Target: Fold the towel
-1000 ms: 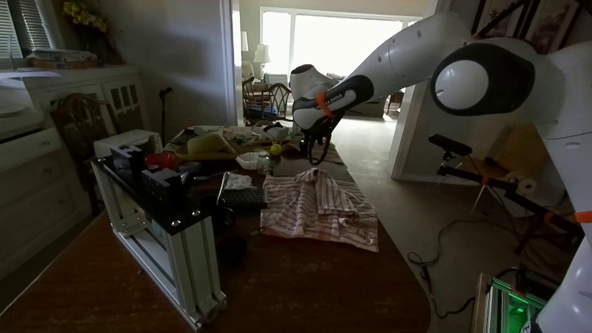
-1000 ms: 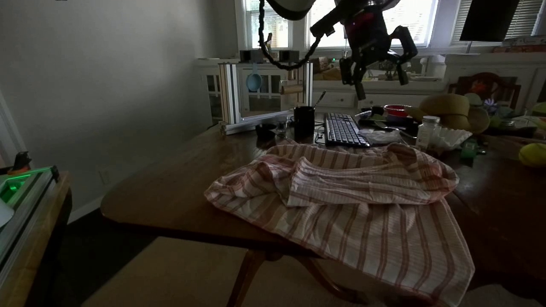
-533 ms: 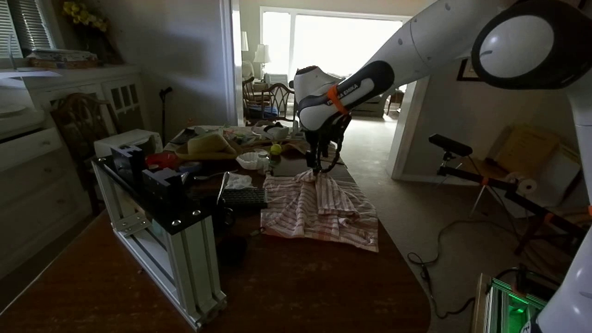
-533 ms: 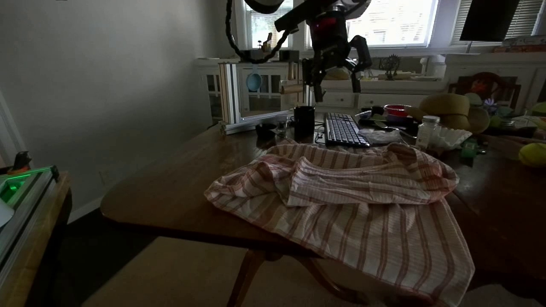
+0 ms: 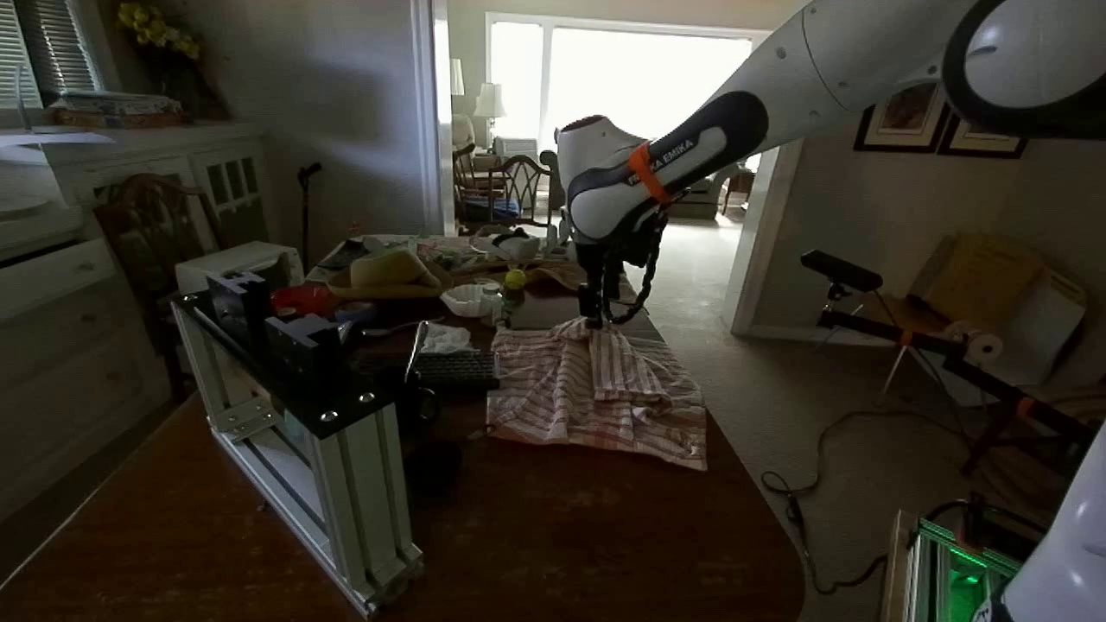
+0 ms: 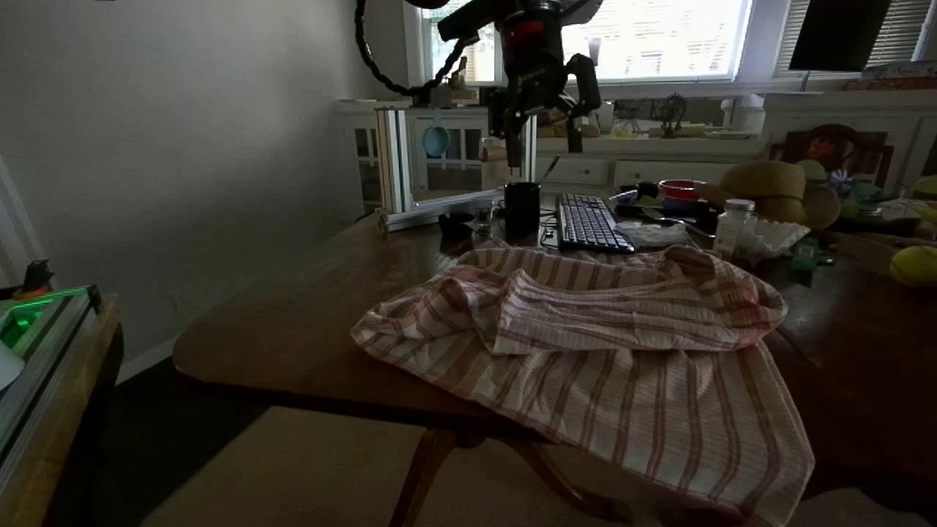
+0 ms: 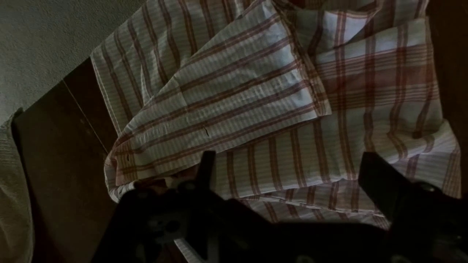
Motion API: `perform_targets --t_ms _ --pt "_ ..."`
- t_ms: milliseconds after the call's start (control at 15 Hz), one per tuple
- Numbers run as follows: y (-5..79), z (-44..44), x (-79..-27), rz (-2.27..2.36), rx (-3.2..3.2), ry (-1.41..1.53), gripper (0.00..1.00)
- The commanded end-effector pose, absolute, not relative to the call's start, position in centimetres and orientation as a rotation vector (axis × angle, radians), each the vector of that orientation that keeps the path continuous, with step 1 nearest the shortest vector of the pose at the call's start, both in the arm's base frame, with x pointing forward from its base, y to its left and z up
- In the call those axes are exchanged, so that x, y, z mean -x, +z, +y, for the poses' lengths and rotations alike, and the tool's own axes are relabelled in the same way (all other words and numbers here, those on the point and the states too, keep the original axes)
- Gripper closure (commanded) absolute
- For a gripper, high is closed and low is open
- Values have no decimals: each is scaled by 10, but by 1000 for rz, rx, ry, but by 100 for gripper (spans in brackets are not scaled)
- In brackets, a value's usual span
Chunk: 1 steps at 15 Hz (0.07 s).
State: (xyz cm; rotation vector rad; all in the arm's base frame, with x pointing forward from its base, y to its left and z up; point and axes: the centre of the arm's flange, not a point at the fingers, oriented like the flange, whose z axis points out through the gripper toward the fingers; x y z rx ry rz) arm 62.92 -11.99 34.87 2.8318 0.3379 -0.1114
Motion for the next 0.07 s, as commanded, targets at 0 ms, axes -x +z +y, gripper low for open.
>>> perform_targets --t_ms 0 --pt "348 -120 -628 338 -2833 -113 0"
